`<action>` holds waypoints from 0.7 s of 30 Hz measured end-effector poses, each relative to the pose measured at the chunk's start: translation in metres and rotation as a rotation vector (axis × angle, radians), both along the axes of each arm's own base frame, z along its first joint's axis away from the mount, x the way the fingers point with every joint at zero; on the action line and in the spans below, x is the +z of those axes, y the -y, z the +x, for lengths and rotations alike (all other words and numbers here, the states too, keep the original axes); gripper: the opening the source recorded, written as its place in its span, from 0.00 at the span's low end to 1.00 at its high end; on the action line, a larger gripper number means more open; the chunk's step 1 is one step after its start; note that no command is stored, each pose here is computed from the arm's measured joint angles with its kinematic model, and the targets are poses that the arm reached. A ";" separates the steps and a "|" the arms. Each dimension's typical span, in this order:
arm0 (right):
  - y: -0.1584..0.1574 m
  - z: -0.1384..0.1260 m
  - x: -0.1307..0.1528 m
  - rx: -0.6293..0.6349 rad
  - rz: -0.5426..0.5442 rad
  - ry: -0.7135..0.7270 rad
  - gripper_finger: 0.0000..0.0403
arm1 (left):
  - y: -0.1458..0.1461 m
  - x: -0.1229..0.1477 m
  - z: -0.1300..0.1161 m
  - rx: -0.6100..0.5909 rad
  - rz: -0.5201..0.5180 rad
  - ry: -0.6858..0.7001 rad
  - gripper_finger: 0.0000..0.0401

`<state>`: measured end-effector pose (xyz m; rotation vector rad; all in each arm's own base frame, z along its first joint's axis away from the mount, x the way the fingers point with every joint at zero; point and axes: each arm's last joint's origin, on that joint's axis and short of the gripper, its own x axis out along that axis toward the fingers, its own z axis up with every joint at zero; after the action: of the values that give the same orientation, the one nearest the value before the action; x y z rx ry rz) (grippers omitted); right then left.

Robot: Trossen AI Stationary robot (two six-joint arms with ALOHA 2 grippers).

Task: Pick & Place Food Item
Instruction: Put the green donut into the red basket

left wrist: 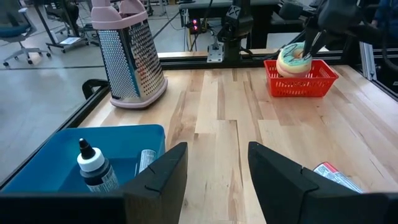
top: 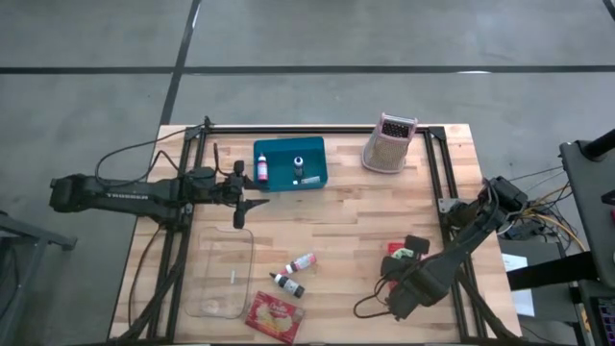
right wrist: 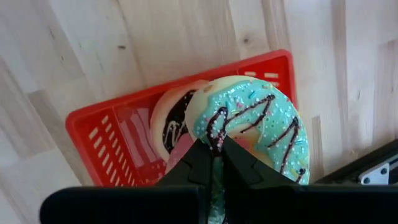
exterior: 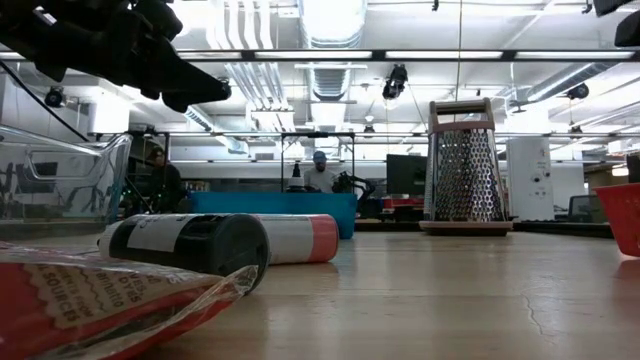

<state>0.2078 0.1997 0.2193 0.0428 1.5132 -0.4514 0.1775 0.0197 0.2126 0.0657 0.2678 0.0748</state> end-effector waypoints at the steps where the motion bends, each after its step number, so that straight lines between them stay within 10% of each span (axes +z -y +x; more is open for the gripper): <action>1: 0.000 -0.001 -0.001 -0.001 0.000 -0.006 0.03 | 0.000 0.000 0.000 0.000 0.000 0.000 0.43; 21: 0.001 -0.002 -0.011 -0.004 0.020 -0.012 0.03 | 0.000 0.000 0.000 0.000 0.000 0.000 0.43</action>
<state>0.2061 0.1989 0.2086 0.0592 1.5298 -0.4401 0.1775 0.0197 0.2126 0.0657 0.2678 0.0748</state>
